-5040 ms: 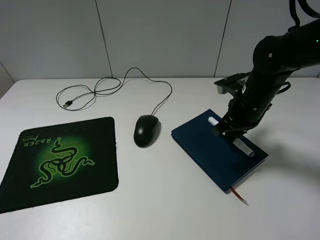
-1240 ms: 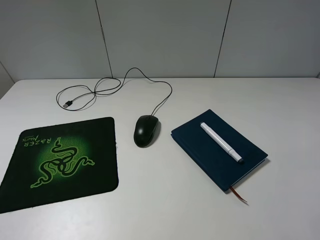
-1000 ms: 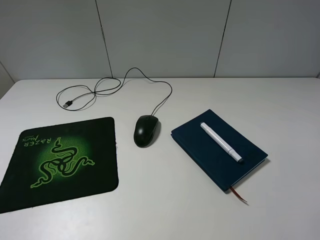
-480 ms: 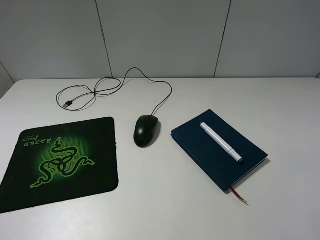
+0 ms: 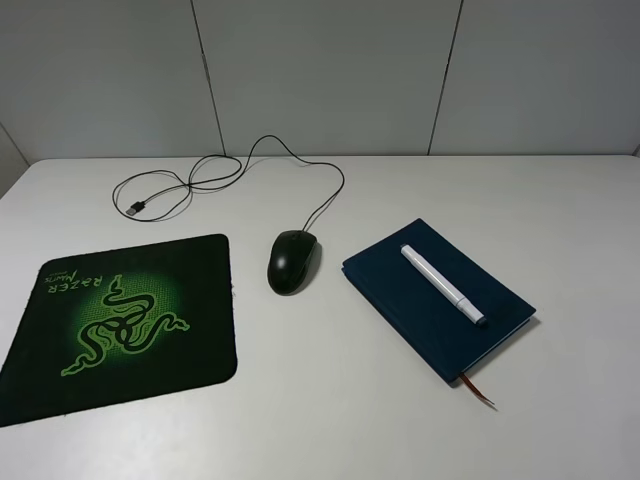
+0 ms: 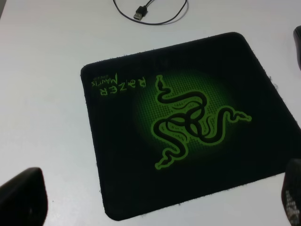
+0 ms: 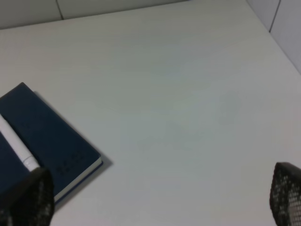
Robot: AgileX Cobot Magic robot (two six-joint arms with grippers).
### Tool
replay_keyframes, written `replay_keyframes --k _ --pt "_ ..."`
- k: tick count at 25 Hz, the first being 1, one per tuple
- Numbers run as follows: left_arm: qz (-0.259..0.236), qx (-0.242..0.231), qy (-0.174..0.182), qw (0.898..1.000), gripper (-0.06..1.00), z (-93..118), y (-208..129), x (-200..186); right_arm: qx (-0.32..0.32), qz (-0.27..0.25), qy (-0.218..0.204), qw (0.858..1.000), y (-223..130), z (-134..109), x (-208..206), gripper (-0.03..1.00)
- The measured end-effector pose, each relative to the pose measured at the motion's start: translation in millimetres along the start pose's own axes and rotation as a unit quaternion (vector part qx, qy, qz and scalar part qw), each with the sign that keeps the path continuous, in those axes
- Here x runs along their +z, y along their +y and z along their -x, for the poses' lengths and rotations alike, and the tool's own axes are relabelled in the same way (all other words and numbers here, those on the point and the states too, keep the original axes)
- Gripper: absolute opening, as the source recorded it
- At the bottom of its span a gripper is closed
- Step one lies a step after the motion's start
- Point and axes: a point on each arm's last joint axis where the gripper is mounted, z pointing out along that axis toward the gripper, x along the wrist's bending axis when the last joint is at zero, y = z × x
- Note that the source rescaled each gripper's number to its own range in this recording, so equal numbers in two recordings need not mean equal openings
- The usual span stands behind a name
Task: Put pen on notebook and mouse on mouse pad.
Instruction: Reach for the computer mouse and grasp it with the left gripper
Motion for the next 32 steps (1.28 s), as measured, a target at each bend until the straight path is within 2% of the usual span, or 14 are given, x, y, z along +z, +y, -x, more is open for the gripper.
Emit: replay_keyframes --k 32 --pt "0.0 0.0 0.0 1.0 1.0 0.0 0.0 0.0 -0.001 0.0 0.001 1.0 0.0 0.0 0.0 1.0"
